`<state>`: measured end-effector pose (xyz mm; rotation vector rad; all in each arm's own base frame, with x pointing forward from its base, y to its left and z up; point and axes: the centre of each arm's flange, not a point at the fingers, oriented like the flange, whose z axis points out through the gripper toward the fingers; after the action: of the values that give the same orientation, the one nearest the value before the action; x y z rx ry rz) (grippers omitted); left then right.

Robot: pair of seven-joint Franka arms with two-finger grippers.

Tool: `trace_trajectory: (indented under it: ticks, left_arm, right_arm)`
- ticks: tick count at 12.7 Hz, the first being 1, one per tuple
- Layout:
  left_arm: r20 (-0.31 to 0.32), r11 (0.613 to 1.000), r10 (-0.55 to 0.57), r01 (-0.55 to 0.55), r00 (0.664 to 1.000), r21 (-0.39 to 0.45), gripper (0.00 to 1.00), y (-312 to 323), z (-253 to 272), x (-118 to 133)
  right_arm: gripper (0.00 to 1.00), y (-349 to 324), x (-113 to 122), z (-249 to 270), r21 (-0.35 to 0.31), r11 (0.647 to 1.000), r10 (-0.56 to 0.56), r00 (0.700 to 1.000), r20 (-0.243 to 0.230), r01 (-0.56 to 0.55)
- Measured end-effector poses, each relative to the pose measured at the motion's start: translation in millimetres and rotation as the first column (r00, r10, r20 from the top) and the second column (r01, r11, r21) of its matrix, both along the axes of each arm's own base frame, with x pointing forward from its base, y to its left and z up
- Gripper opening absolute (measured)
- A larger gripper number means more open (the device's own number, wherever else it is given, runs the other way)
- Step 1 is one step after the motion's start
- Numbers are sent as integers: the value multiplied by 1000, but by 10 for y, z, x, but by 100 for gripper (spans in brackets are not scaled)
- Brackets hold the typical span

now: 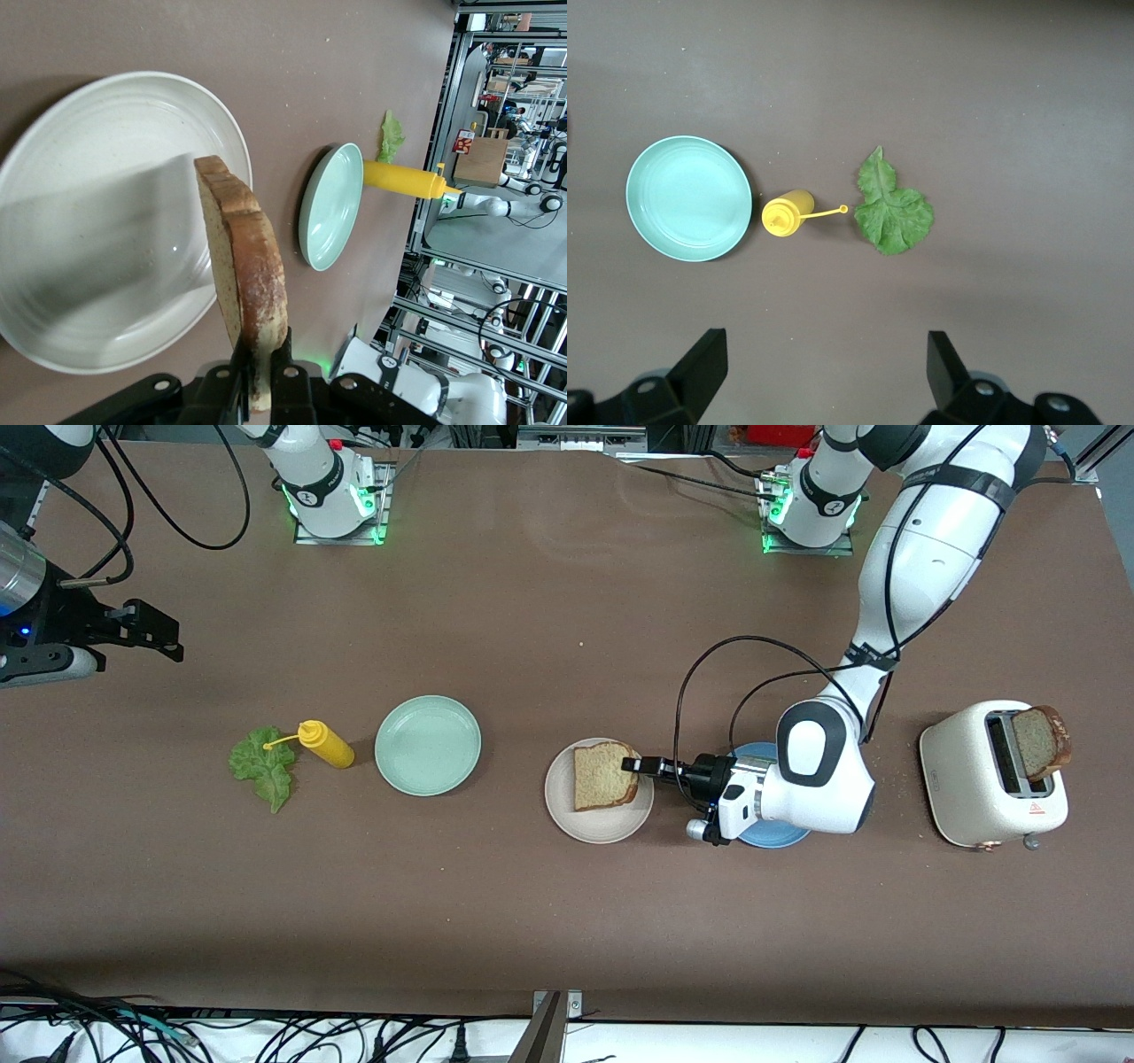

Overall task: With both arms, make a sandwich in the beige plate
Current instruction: 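Carry the bread slice with the left gripper onto the beige plate, then lay the bread flat on the beige plate and open the left gripper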

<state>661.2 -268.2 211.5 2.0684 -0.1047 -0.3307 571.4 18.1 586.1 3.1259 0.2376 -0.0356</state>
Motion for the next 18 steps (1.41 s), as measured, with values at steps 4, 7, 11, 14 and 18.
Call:
trace_trajectory:
  ticks: [4,7,11,14,18]
  left_arm:
    - [60,1000,-8,9,998,-28,11,-62,-234,-21]
    - [91,999,-6,9,996,-39,27,-95,-287,-19]
    - [129,1000,-11,14,992,-22,70,15,-221,74]
    - [205,991,-114,96,972,95,100,249,-85,157]
    - [293,954,-219,141,931,265,100,794,285,334]
  right_arm:
    - [100,0,0,0,0,1000,0,1000,0,0]
    - [100,0,0,0,0,1000,0,1000,0,0]
    - [100,1,0,0,0,1000,0,1000,0,0]
    - [100,0,0,0,0,1000,-1,1000,0,1]
    - [100,2,3,12,0,1000,-2,1000,4,2]
